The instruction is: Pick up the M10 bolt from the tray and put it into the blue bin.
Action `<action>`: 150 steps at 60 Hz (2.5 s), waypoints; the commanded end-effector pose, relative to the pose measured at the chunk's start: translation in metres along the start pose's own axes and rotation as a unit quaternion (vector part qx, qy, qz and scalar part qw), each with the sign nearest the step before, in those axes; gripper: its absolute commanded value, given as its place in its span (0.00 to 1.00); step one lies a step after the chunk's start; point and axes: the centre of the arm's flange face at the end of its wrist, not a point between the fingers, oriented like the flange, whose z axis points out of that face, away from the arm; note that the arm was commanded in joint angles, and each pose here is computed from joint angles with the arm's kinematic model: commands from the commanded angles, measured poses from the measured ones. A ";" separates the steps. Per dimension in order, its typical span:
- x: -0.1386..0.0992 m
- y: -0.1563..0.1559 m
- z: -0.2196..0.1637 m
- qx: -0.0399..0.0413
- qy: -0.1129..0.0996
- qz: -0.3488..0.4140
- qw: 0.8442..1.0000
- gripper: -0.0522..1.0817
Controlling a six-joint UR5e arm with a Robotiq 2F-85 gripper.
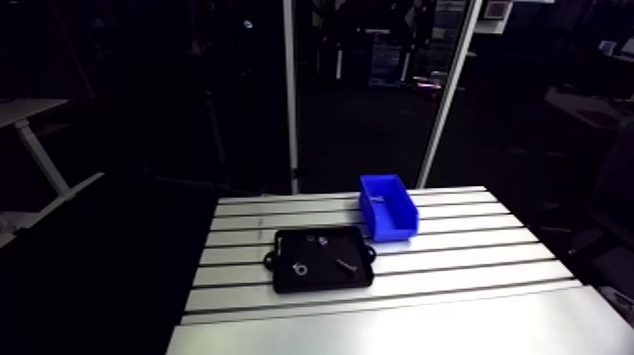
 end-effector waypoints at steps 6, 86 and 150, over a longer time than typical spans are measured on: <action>0.002 -0.006 0.005 0.002 -0.005 -0.047 0.999 0.05; 0.010 -0.025 0.136 -0.002 -0.029 -0.238 0.971 0.05; -0.016 -0.022 0.254 0.000 -0.048 -0.384 0.922 0.27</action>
